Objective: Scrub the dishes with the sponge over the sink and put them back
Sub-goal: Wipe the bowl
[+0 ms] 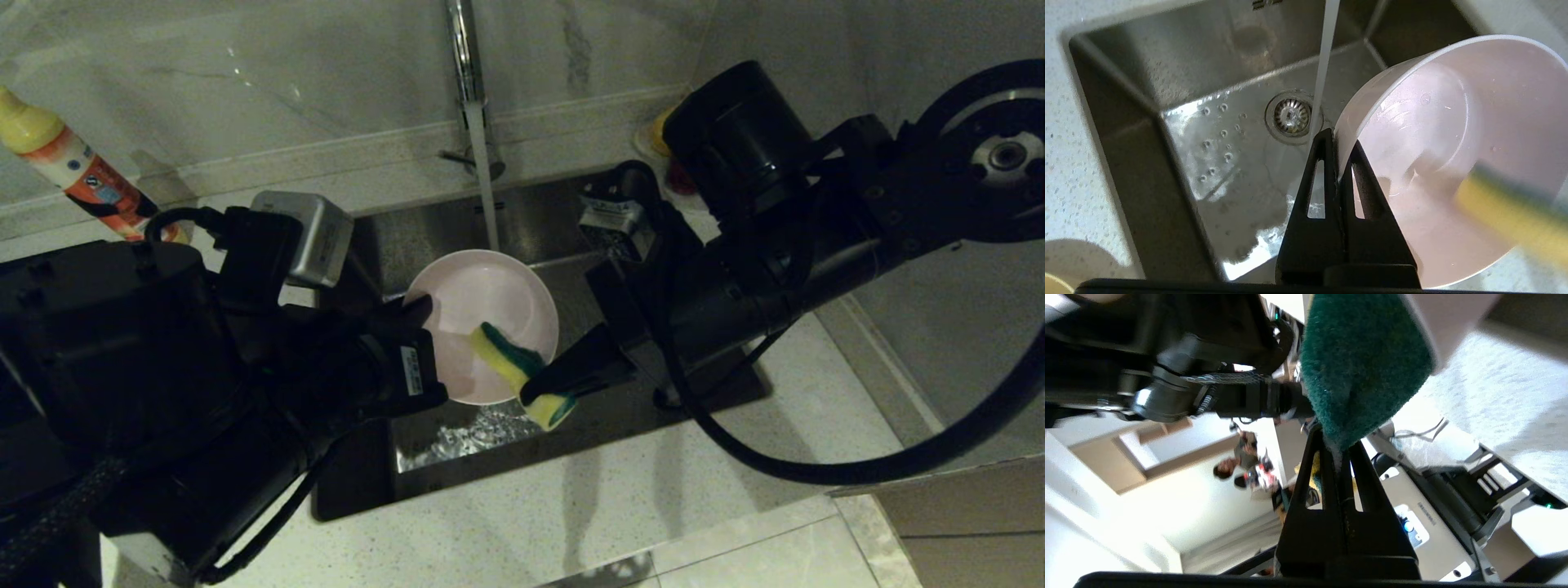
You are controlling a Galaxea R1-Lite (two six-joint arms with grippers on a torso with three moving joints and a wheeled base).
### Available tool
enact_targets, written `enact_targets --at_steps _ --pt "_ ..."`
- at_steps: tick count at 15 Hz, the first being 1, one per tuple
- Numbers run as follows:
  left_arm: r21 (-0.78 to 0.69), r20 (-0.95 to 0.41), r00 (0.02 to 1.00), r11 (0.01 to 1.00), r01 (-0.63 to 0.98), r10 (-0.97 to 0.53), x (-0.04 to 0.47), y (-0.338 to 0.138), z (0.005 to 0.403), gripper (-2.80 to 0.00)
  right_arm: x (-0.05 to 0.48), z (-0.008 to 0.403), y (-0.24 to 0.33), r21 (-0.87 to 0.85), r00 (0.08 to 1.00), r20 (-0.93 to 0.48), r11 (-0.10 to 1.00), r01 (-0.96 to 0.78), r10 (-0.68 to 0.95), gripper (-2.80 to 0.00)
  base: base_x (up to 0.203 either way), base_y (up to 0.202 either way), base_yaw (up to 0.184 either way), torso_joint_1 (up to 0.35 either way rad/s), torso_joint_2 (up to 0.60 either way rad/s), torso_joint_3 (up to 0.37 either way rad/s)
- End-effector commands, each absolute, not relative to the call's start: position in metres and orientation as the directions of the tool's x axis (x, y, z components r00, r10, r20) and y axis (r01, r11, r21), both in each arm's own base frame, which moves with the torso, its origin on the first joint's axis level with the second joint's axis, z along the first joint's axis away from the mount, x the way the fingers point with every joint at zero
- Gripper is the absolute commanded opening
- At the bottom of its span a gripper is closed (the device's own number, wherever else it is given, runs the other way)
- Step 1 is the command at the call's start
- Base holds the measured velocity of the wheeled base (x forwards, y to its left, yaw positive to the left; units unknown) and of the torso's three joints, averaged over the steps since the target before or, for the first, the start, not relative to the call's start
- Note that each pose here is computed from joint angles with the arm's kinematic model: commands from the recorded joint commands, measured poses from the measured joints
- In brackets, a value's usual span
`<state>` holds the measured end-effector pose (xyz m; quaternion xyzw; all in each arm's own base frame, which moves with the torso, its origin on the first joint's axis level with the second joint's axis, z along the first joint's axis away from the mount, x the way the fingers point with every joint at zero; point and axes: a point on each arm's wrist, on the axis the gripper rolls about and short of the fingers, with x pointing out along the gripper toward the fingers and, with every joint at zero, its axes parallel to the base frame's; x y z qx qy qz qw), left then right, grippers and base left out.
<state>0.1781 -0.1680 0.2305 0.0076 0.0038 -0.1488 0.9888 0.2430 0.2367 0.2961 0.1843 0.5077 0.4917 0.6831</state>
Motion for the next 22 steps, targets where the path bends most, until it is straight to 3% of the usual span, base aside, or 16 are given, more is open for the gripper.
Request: enact_targets --at_steps 1,9,18,22 --pt "-0.001 0.013 0.956 0.957 0.292 -0.292 0.177 -0.166 0.237 -2.8 0.247 0.282 0.251 0.755 -0.036 -0.532 0.455 -0.472 0.846 -2.8 0.0 0.0 0.0 0.0 0.0 0.0" --pt "0.001 -0.001 0.962 0.962 0.274 -0.274 0.18 -0.164 0.233 -2.8 0.238 0.309 0.242 0.747 0.002 -0.476 0.405 -0.527 0.88 -2.8 0.0 0.0 0.0 0.0 0.0 0.0" --pt "0.014 -0.033 0.977 0.977 0.211 -0.211 0.188 -0.153 0.224 -2.8 0.205 0.366 0.173 0.719 0.152 -0.364 0.381 -0.581 0.919 -2.8 0.0 0.0 0.0 0.0 0.0 0.0" --pt "0.01 -0.119 0.986 0.993 0.115 -0.113 0.216 -0.146 0.211 -2.8 0.198 0.369 0.15 0.721 0.2 -0.371 0.417 -0.553 0.907 -2.8 0.0 0.0 0.0 0.0 0.0 0.0"
